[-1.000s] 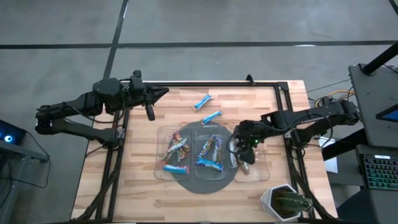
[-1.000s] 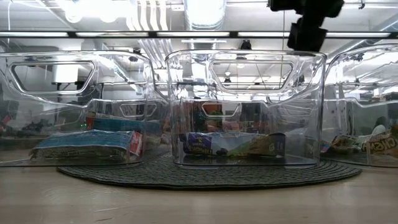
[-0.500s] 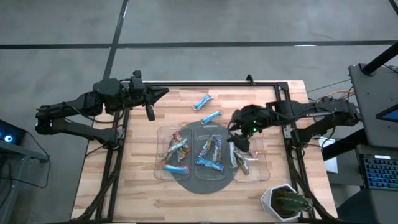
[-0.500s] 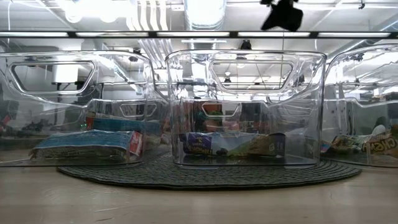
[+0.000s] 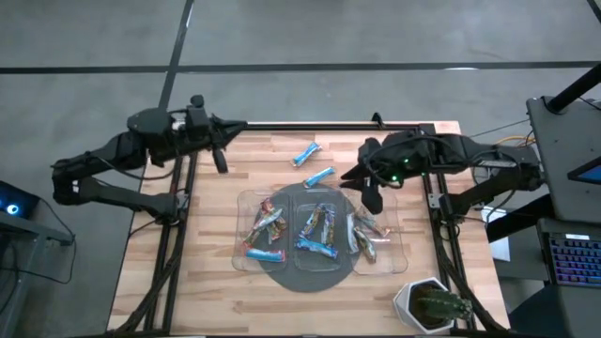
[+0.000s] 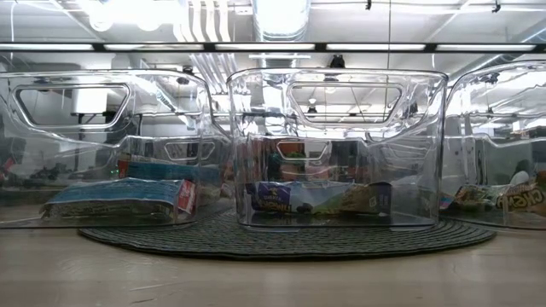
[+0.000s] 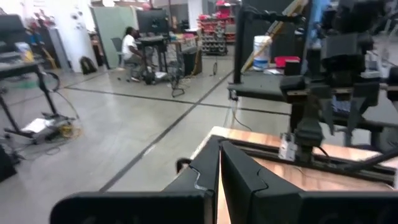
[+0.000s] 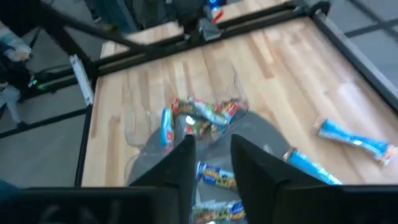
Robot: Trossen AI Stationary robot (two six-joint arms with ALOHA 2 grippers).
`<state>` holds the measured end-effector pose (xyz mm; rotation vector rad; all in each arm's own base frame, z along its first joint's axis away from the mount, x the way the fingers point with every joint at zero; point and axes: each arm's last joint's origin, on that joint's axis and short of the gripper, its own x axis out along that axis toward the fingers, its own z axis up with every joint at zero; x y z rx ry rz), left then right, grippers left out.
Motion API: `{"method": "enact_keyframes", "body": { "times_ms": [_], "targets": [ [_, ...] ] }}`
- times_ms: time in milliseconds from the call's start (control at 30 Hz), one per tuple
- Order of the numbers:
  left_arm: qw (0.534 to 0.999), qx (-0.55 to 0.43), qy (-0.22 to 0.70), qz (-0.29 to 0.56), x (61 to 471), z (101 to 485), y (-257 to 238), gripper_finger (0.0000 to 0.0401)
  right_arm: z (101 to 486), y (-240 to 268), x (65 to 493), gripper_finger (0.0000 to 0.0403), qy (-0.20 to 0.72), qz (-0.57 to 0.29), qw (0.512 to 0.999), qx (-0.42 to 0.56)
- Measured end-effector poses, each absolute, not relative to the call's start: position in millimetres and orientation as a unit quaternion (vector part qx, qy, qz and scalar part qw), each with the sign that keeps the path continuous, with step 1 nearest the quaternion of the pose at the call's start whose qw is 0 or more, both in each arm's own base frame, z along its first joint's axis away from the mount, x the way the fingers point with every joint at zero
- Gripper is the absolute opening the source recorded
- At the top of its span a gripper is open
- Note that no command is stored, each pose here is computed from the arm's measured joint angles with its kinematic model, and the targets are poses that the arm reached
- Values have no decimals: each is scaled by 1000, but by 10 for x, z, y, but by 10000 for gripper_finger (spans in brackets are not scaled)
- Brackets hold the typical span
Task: Pick and place Granola Bars by type
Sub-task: Put the yellow granola bar into the right transparent bin
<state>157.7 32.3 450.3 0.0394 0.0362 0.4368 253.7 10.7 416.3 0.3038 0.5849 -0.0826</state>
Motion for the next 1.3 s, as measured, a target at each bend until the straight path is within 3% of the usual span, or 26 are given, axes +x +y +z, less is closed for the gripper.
{"method": "enact_keyframes", "body": {
  "times_ms": [233, 667, 900, 1133, 1300],
  "targets": [
    [972, 45, 35, 227, 1500, 4790, 401, 0, 4281, 81, 2507, 14, 269, -36, 954, 126],
    [962, 31, 140, 232, 1890, 4959, 813, 8, 4277, 83, 2505, 9, 269, -38, 953, 137],
    [971, 7, 144, 192, 2065, 5040, 943, 84, 4273, 119, 2501, 9, 272, -35, 948, 161],
    [960, 0, 205, 192, 2281, 4875, 1063, 180, 4272, 149, 2500, 9, 273, -30, 947, 164],
    [949, -2, 246, 198, 2467, 4710, 1174, 221, 4271, 148, 2500, 9, 273, -30, 947, 165]
  ]
}}
